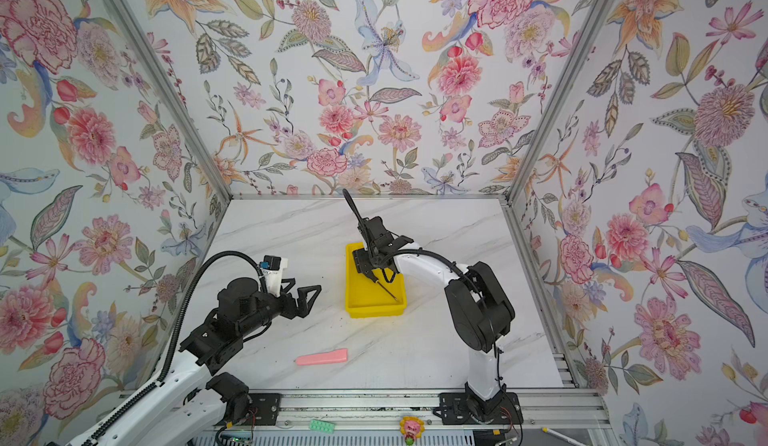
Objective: Put the screwdriver in the bin
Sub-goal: Place the screwdriver into the bin, then reset both arms
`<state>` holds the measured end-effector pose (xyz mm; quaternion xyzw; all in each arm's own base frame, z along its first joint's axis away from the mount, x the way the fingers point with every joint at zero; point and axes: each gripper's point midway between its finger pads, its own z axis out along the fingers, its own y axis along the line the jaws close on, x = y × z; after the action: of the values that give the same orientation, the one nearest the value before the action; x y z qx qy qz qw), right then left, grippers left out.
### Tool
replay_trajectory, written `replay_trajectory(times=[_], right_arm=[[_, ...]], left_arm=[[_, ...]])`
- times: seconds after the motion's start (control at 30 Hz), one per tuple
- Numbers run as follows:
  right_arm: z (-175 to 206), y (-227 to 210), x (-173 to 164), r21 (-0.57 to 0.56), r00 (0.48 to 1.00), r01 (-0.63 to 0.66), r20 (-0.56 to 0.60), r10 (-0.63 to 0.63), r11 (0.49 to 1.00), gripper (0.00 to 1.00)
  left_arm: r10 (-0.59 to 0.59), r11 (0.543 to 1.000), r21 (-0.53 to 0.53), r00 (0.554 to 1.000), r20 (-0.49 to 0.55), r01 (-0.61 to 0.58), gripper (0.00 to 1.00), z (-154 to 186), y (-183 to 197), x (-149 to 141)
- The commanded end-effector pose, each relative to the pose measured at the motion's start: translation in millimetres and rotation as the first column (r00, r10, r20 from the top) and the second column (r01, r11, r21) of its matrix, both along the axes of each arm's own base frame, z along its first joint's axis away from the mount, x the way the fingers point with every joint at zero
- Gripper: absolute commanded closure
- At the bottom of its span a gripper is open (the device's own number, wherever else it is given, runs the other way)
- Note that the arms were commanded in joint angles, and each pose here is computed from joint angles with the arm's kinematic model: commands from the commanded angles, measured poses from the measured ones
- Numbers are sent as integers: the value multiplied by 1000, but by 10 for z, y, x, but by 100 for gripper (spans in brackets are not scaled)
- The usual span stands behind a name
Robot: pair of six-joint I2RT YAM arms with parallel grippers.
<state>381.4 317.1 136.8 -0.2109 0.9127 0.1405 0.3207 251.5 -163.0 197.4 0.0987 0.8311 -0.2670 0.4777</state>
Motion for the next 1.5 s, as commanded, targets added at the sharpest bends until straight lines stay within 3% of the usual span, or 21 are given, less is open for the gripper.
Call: replay_trajectory(times=[0.0, 0.03, 0.17, 0.33, 0.43, 0.5, 0.6, 0.67, 0.73, 0.77, 0.9, 0.97, 1.13, 1.23, 1.33, 1.47], right_arm=[[632, -196, -87, 31, 990, 24, 140, -29, 999, 7], [728, -279, -117, 32, 986, 34, 164, -39, 999, 1], [1073, -757, -228, 21, 956, 105, 273, -107, 994, 1], [1200, -1606, -245, 83, 892, 284, 342, -295, 955, 1], [1006, -2241, -256, 148, 821, 445, 328, -468, 883, 1], [772, -2770, -316, 190, 723, 595, 297, -623, 781, 1], [559, -3233, -424, 232, 597, 689, 356, -719, 687, 1], [453, -3319, -455, 292, 553, 666, 425, -717, 687, 1], [377, -3288, -456, 312, 544, 606, 509, -667, 732, 1], [297, -3283, -442, 286, 551, 600, 530, -645, 747, 1], [-36, -3249, -208, 120, 646, 595, 517, -562, 795, 1], [-66, -3237, -111, 136, 645, 572, 534, -546, 809, 1], [-276, -3218, 156, 72, 698, 572, 480, -531, 817, 1], [-278, -3085, 202, 54, 740, 500, 491, -459, 864, 1], [-229, -3102, 180, 93, 714, 472, 544, -441, 877, 1], [-288, -3130, 148, 121, 710, 465, 541, -451, 877, 1]], left_arm=[[128, 986, 100, 990, 58, -134, 1, 138, 246, 128], [168, 976, 127, 983, 69, -176, 1, 142, 329, 154], [334, 908, 214, 931, 147, -360, 1, 244, 697, 261], [504, 772, 296, 825, 255, -563, 1, 351, 1124, 416], [565, 680, 294, 736, 373, -672, 1, 440, 1367, 498], [544, 641, 284, 683, 487, -713, 1, 485, 1486, 547], [553, 558, 250, 579, 599, -791, 1, 396, 1755, 534], [603, 509, 272, 563, 565, -817, 1, 208, 1984, 614], [645, 429, 284, 511, 568, -858, 1, 86, 2157, 597], [649, 419, 290, 507, 567, -861, 1, 26, 2192, 617], [653, 423, 308, 522, 549, -852, 1, -185, 2209, 723], [668, 409, 303, 508, 544, -861, 1, -235, 2234, 762], [632, 477, 298, 558, 538, -827, 1, -346, 2115, 971], [600, 516, 300, 589, 542, -802, 1, -391, 2036, 1115], [566, 546, 324, 625, 537, -773, 1, -481, 1974, 1220], [579, 569, 283, 620, 529, -772, 1, -517, 2036, 1192]])
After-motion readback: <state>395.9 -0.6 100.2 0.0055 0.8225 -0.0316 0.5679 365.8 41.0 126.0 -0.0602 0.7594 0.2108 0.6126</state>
